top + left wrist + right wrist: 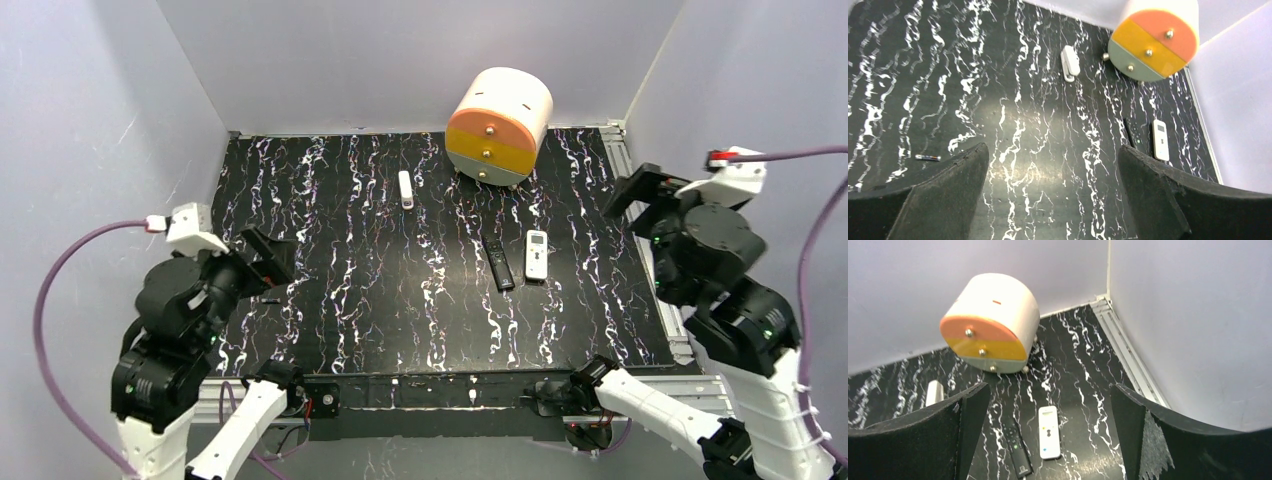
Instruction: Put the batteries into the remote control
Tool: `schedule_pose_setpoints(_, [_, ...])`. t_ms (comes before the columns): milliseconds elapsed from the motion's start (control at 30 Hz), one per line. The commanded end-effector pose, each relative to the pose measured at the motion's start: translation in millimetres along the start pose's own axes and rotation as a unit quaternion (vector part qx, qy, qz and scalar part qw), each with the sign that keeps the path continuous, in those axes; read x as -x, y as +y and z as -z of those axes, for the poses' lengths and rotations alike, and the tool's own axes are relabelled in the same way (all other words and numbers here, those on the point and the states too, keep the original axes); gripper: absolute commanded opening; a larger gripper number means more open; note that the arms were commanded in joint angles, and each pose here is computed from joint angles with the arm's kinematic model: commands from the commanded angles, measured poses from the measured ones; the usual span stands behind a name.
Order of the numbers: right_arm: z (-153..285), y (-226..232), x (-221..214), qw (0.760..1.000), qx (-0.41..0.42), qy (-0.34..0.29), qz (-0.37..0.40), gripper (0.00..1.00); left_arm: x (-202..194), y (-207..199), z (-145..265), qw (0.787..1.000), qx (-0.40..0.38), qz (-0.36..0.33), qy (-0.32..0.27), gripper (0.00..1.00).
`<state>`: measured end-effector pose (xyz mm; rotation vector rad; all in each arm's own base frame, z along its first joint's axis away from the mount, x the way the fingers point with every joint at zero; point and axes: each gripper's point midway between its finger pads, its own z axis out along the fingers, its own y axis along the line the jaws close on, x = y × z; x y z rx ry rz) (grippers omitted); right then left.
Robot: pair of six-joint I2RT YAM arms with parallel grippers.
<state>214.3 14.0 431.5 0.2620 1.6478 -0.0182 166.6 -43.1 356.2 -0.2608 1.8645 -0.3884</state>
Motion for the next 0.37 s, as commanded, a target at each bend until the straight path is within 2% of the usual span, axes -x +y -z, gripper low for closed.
schedule_pose_setpoints(0, [14, -17, 31, 0.999, -0.015, -0.028, -0.019, 0.99, 14, 19, 29, 0.999, 0.042, -0.019, -0.027, 0.99])
schedule_pose_setpoints(333, [24, -16, 46, 0.997, 0.011, -0.044, -0.057, 0.99, 20, 23, 50, 0.998, 0.038, -0.016, -0.055, 0.98])
